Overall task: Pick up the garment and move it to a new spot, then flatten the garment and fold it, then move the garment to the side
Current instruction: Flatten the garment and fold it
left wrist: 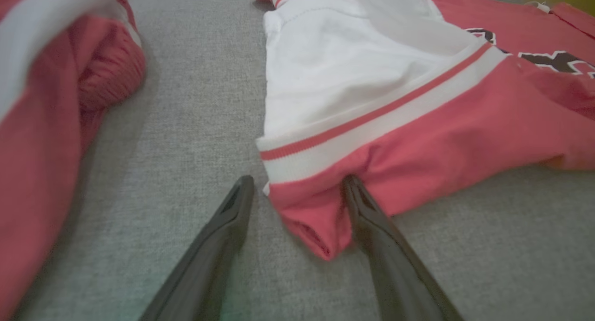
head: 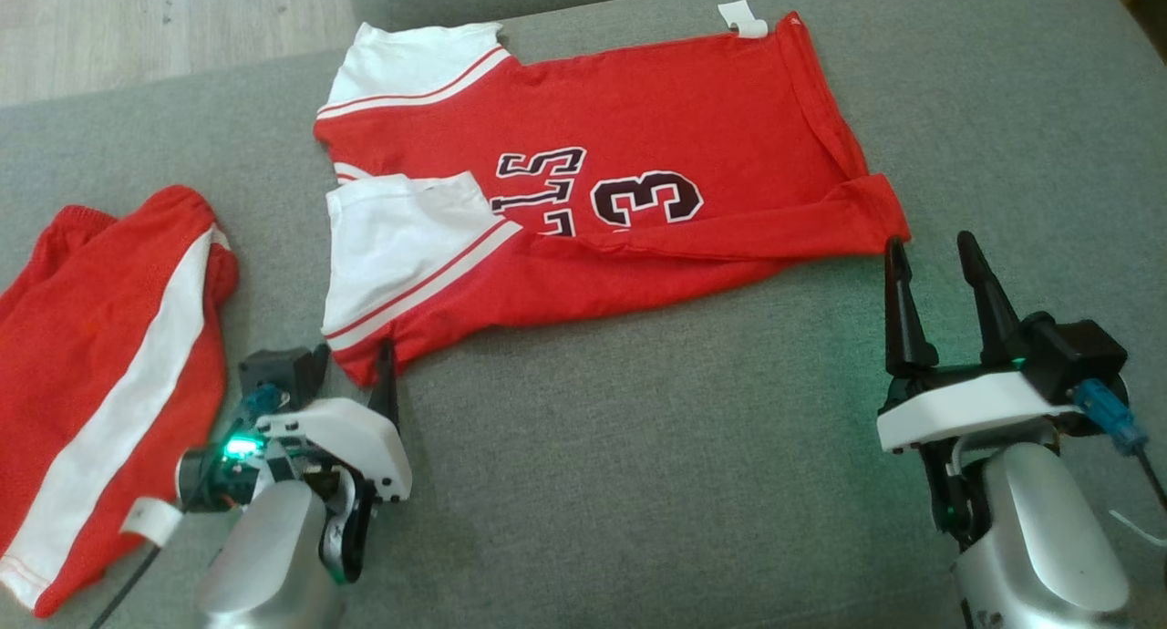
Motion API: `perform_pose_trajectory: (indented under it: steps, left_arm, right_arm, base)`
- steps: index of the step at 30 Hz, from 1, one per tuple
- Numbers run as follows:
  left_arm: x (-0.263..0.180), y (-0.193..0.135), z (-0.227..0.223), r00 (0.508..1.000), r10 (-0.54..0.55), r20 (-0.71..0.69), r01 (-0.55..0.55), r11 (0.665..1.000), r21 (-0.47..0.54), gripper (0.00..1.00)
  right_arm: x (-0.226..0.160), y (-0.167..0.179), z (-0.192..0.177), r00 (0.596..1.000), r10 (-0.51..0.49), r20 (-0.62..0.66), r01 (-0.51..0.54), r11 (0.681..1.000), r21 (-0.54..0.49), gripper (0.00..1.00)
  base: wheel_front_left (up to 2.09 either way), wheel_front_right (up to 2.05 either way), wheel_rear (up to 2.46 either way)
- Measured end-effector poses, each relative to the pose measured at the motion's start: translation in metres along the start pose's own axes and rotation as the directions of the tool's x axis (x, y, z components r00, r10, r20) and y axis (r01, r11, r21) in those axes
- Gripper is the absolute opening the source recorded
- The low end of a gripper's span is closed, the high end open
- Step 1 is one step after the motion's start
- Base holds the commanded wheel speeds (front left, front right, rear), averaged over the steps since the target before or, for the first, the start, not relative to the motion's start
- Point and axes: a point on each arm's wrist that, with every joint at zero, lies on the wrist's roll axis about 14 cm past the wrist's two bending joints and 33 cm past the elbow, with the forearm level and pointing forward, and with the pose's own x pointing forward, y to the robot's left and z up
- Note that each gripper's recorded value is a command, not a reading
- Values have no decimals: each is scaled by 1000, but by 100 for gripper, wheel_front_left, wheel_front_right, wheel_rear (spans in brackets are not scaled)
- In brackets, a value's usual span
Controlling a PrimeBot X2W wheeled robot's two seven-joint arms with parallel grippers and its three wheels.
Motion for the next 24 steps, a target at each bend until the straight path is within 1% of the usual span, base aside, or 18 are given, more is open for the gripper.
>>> perform_pose_trajectory:
  steps: [3, 4, 5, 6, 11, 16, 17, 18, 22, 24]
  left_arm:
    - [2, 0, -2, 1000, -7, -19, 7, 1000, 7, 100]
    - [3, -1, -3, 1000, -14, -25, 15, 1000, 8, 54]
    - [3, -1, -2, 1000, -15, -26, 15, 1000, 6, 23]
    - [3, -1, -1, 999, -20, -25, 20, 1000, 3, 0]
    - [1, 1, 8, 1000, -18, 19, 18, 1000, -1, 0]
    - [-6, 1, 35, 988, -32, 151, 33, 999, -3, 0]
    - [-9, -3, 44, 980, -50, 192, 48, 999, 15, 0]
    - [-10, -4, 48, 976, -56, 209, 52, 998, 25, 0]
    - [-15, -8, 57, 966, -83, 247, 69, 996, 64, 0]
    - [-17, -9, 60, 961, -89, 261, 73, 995, 72, 0]
  right_arm:
    - [0, -1, 0, 1000, -5, -1, 5, 1000, 5, 100]
    - [0, -1, -1, 1000, -5, -1, 5, 1000, 5, 100]
    - [0, -1, 0, 1000, -4, -1, 4, 1000, 5, 100]
    - [0, -1, 0, 1000, -4, -1, 4, 1000, 5, 100]
    - [0, -6, -11, 999, -19, -38, 19, 1000, 1, 100]
    - [10, -20, -29, 987, -65, -147, 65, 998, -9, 100]
    - [19, -23, -35, 978, -76, -194, 77, 997, -3, 100]
    - [22, -25, -36, 974, -84, -209, 88, 996, 9, 100]
    - [35, -29, -50, 953, -106, -284, 123, 992, 41, 100]
    - [39, -30, -62, 934, -113, -340, 138, 989, 49, 100]
  base:
    - [0, 0, 0]
    - [0, 0, 0]
    - [0, 0, 0]
    - [0, 0, 0]
    - [0, 0, 0]
    - [0, 0, 0]
    - [0, 0, 0]
    - [0, 0, 0]
    - [0, 0, 0]
    - [0, 0, 0]
